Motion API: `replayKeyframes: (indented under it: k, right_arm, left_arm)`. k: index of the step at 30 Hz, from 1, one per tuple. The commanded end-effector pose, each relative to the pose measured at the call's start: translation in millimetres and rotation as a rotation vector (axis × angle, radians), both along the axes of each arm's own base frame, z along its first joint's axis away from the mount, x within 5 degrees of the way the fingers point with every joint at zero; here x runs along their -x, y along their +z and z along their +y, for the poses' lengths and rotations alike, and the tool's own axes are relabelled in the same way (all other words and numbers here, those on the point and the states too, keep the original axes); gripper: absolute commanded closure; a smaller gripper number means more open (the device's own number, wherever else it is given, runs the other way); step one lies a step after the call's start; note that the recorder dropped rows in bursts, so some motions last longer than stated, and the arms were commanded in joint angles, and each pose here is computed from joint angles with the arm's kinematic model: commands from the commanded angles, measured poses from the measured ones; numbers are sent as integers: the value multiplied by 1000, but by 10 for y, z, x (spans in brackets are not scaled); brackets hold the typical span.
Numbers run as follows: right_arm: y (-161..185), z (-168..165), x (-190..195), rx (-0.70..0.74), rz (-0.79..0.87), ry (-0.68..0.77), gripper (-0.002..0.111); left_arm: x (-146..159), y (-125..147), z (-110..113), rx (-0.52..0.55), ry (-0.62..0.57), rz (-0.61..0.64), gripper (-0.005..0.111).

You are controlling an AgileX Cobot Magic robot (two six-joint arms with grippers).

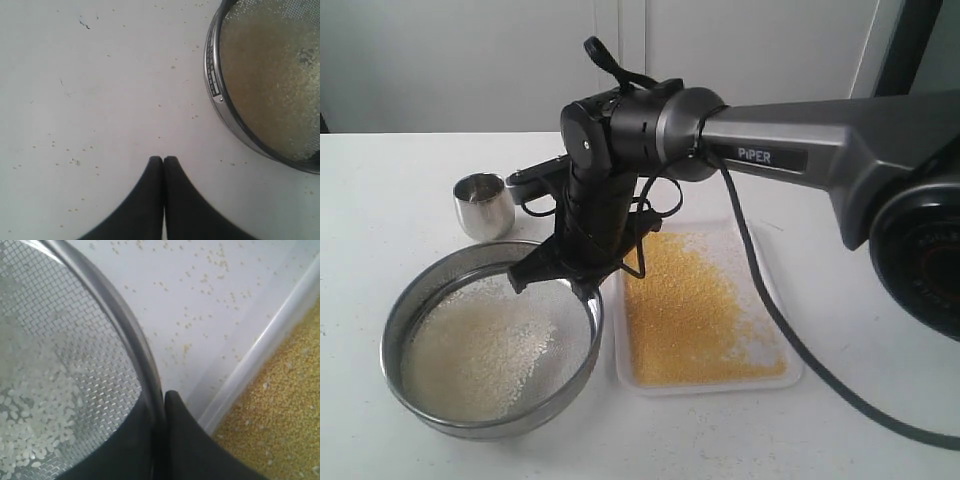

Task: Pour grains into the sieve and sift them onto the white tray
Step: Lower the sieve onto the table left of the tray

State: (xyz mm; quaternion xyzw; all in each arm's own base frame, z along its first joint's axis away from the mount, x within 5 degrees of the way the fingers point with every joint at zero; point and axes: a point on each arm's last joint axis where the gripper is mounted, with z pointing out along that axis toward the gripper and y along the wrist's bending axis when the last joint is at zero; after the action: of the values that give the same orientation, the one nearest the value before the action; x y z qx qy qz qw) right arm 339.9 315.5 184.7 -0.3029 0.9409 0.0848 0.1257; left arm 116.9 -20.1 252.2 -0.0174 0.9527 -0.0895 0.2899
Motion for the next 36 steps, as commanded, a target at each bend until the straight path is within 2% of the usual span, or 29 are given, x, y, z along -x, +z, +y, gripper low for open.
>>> replayKeyframes:
  k: [1, 20, 30, 32, 34, 35, 36]
  right_arm:
    - [20, 52, -42, -43, -37, 14, 108]
    - [-315, 97, -84, -19, -5, 20, 108]
    - [-346, 97, -84, -14, 3, 13, 108]
    - [-346, 97, -84, -14, 3, 13, 99]
    - [-340, 104, -82, -22, 7, 10, 80]
    - [-339, 107, -83, -25, 7, 9, 64]
    - [-339, 107, -83, -27, 9, 1, 56]
  left_arm:
    - [20, -12, -3, 11, 5, 5, 107]
    - [20, -12, -3, 11, 5, 5, 107]
    - [20, -12, -3, 11, 5, 5, 107]
    - [20, -12, -3, 11, 5, 5, 107]
    - [20, -12, -3, 11, 5, 5, 107]
    - [20, -12, -3, 11, 5, 5, 107]
    - [20, -12, -3, 11, 5, 5, 107]
